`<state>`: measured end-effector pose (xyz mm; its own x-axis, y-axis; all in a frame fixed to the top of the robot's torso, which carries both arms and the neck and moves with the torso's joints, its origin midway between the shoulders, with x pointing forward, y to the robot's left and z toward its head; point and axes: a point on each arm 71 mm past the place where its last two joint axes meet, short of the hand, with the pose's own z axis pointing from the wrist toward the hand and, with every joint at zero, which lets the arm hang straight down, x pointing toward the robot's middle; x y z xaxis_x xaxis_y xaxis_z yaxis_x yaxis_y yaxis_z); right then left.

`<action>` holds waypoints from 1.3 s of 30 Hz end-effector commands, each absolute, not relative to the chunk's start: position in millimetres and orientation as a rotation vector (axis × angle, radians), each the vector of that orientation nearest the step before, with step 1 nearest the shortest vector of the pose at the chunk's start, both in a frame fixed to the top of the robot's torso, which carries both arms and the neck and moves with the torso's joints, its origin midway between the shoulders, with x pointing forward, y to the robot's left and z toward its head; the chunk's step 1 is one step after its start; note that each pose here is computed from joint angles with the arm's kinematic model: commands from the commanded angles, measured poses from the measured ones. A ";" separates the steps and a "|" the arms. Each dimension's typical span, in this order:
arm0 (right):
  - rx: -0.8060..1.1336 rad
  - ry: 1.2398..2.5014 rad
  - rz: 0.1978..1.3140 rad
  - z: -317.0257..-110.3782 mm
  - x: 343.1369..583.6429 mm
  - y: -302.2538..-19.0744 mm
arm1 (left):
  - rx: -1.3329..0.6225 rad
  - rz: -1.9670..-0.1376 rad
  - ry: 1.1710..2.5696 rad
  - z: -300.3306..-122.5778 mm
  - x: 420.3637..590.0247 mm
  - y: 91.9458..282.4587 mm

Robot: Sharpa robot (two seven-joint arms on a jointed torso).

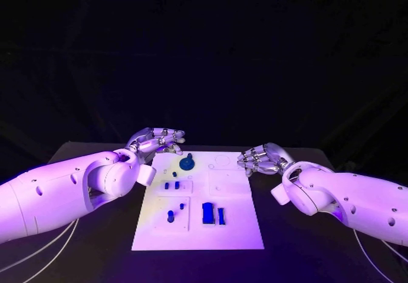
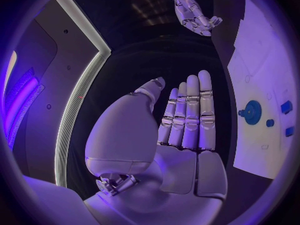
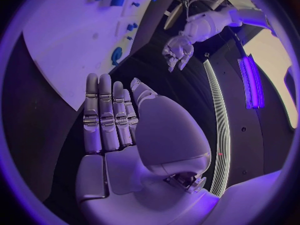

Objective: Assemble the parts on the task board

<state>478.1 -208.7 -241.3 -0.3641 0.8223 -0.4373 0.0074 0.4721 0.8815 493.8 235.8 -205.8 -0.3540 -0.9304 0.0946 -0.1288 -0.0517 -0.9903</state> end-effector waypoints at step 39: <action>1.209 1.218 1.229 -224.2 461.8 -192.4 | -1.209 -1.230 1.219 -224.3 462.1 192.7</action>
